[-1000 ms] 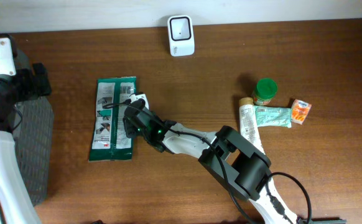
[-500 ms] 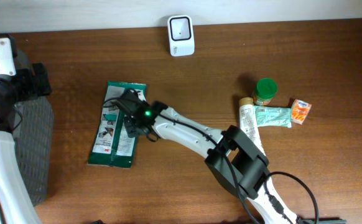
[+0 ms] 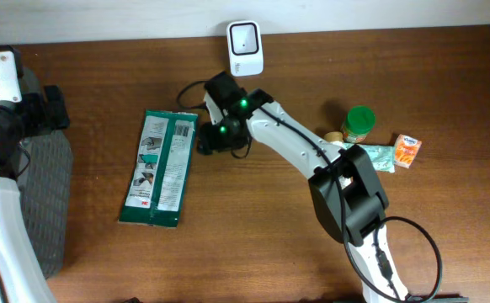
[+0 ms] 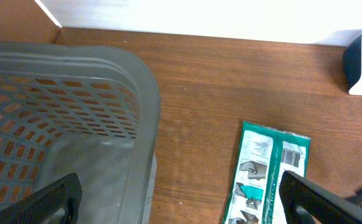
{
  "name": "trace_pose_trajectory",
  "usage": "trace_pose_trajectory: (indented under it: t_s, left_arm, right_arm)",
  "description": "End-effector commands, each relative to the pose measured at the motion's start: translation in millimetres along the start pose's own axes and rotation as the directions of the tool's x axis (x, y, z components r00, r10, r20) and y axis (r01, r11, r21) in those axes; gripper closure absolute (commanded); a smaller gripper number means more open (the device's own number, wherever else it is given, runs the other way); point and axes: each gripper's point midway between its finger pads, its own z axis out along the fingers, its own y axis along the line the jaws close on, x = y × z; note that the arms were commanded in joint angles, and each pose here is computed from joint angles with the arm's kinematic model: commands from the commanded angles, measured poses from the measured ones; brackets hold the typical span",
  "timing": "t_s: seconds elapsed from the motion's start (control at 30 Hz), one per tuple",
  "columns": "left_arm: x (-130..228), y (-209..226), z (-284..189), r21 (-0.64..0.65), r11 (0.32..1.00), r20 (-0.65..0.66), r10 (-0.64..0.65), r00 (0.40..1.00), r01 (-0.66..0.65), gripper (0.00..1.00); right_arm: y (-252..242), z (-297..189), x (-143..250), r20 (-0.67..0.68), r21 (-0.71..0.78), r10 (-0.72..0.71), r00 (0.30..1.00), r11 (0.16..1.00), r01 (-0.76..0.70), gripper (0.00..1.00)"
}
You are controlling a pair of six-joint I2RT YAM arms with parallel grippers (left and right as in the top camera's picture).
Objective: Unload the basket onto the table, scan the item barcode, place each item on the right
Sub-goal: 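Reach the right gripper to the green 3M packet and grasp its edge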
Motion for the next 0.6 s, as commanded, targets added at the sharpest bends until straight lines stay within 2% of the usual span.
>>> trace_pose_trajectory:
  t_s: [0.0, 0.13, 0.23, 0.3, 0.43, 0.57]
  left_arm:
    - [-1, 1, -1, 0.002, 1.000, 0.006, 0.013, 1.000, -0.013, 0.01]
    - [-1, 1, -1, 0.002, 1.000, 0.006, 0.013, 1.000, -0.013, 0.01]
    - [-1, 1, -1, 0.002, 1.000, 0.006, 0.013, 1.000, -0.013, 0.01]
    - [-1, 1, -1, 0.002, 1.000, 0.006, 0.013, 1.000, -0.013, 0.01]
    - [-1, 1, -1, 0.002, 1.000, 0.006, 0.013, 1.000, -0.013, 0.01]
    - [-1, 1, -1, 0.002, 1.000, 0.006, 0.013, 1.000, -0.013, 0.01]
  right_arm:
    - [28, 18, -4, 0.040, -0.024, -0.029, 0.999, 0.999, 0.030, 0.30]
    - [29, 48, -7, 0.098, 0.074, -0.110, 0.989, 0.992, 0.103, 0.30]
    - [60, 73, -3, 0.126, 0.053, -0.361, 0.924, 0.933, 0.357, 0.30]
    - [84, 77, -4, 0.169, 0.043, -0.467, 0.868, 0.883, 0.467, 0.30]
    - [115, 81, -15, 0.270, 0.023, -0.510, 0.817, 0.851, 0.524, 0.31]
    - [116, 91, -15, 0.285, 0.019, -0.515, 0.808, 0.846, 0.533, 0.31]
